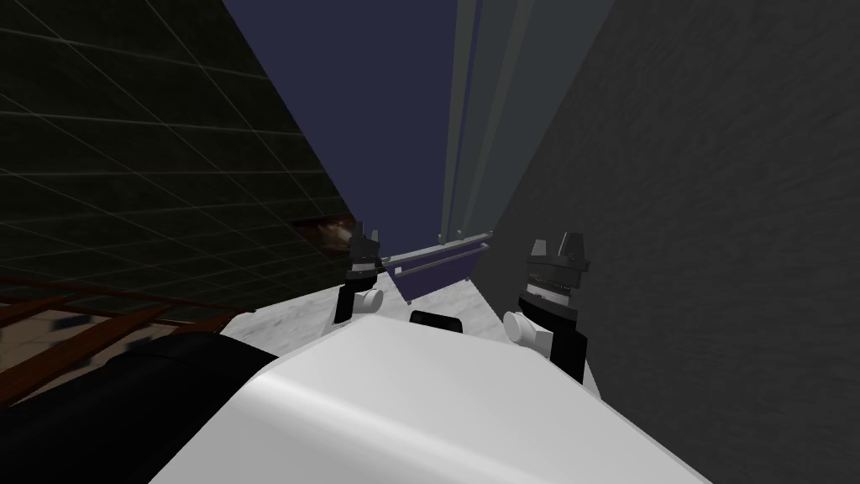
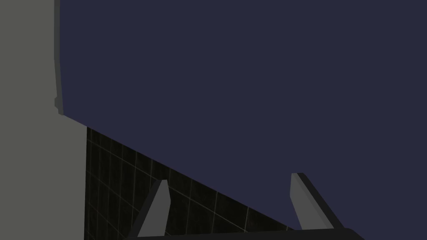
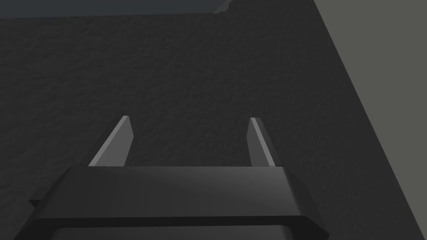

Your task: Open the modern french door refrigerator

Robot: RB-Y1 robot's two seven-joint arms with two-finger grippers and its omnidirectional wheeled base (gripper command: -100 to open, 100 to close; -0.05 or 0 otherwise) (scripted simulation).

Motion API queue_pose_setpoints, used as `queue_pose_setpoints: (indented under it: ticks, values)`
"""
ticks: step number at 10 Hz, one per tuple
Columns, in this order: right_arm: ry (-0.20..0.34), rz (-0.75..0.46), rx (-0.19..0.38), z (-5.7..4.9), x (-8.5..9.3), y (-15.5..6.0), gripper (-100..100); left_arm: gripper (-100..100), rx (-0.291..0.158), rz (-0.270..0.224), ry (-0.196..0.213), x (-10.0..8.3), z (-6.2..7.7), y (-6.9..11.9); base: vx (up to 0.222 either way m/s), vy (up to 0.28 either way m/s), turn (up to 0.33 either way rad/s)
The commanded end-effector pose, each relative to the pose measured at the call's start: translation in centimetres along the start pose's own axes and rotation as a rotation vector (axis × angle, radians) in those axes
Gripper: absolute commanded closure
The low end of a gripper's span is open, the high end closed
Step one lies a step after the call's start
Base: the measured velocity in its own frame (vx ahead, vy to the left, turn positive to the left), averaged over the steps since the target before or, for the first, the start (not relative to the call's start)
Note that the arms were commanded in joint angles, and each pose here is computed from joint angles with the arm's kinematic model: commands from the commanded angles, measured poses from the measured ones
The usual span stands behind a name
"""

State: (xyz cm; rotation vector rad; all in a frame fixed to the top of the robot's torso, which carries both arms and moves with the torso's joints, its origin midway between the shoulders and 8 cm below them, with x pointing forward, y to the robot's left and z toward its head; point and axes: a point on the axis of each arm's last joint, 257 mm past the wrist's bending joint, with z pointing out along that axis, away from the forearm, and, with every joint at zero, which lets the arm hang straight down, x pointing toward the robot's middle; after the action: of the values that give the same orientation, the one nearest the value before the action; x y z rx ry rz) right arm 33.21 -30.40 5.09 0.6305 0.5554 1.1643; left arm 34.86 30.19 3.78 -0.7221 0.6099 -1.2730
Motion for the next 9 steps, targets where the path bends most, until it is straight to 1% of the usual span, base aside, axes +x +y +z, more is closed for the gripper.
queue_pose_setpoints:
  ticks: [1,9]
  values:
    - [0.0,0.0,0.0,0.0,0.0,0.0,0,0,0.0,0.0,0.0,0.0,0.0,0.0,0.0,0.0,0.0]
    - [0.0,0.0,0.0,0.01,0.0,0.02,0,0,0.0,0.0,0.0,0.0,0.0,-0.02,0.0,0.0,0.0]
